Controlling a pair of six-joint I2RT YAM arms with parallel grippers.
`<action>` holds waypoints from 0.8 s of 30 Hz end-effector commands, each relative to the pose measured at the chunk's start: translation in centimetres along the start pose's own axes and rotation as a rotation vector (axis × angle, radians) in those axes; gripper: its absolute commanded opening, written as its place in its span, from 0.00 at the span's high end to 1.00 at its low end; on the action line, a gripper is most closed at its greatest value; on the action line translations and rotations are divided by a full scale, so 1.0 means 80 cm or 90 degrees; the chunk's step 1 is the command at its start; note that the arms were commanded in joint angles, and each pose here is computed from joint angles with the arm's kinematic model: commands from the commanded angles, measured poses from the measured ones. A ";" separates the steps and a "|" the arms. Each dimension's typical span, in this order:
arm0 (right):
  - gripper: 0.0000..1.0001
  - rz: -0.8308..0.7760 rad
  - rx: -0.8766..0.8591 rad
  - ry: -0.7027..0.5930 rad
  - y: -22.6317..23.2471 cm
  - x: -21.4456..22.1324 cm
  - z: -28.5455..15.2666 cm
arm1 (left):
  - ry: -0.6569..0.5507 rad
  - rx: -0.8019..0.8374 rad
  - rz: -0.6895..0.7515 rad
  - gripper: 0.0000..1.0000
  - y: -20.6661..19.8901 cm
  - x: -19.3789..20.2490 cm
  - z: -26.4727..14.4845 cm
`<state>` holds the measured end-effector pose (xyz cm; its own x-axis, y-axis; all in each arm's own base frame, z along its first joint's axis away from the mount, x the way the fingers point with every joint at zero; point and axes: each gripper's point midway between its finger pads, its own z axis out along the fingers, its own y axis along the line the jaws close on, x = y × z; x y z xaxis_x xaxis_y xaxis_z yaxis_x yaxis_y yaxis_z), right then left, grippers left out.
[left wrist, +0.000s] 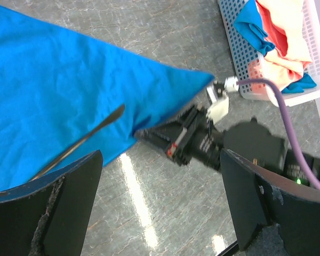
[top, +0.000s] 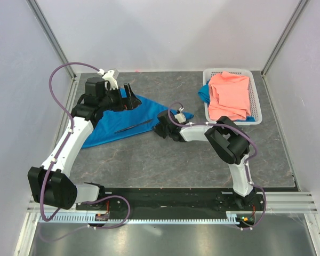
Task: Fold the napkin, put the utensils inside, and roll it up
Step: Fold the napkin
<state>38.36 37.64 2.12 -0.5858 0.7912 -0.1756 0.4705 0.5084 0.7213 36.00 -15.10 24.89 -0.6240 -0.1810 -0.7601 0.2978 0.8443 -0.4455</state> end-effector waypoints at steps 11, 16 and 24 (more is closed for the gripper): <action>0.37 -0.072 0.005 -0.124 -0.004 -0.064 -0.123 | -0.027 0.038 0.008 0.02 -0.018 -0.014 -0.013; 0.37 -0.020 0.030 -0.180 -0.040 -0.131 -0.143 | -0.022 0.041 0.004 0.02 -0.019 -0.011 -0.011; 0.43 0.007 0.041 -0.241 -0.063 -0.195 -0.147 | -0.021 0.044 0.004 0.02 -0.020 -0.012 -0.011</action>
<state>36.11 19.64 7.68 -0.3391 0.8613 -0.3784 0.5484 0.5079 0.6643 35.59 -15.55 25.29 -0.6257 -0.1767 -0.7598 0.3235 0.8275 -0.4590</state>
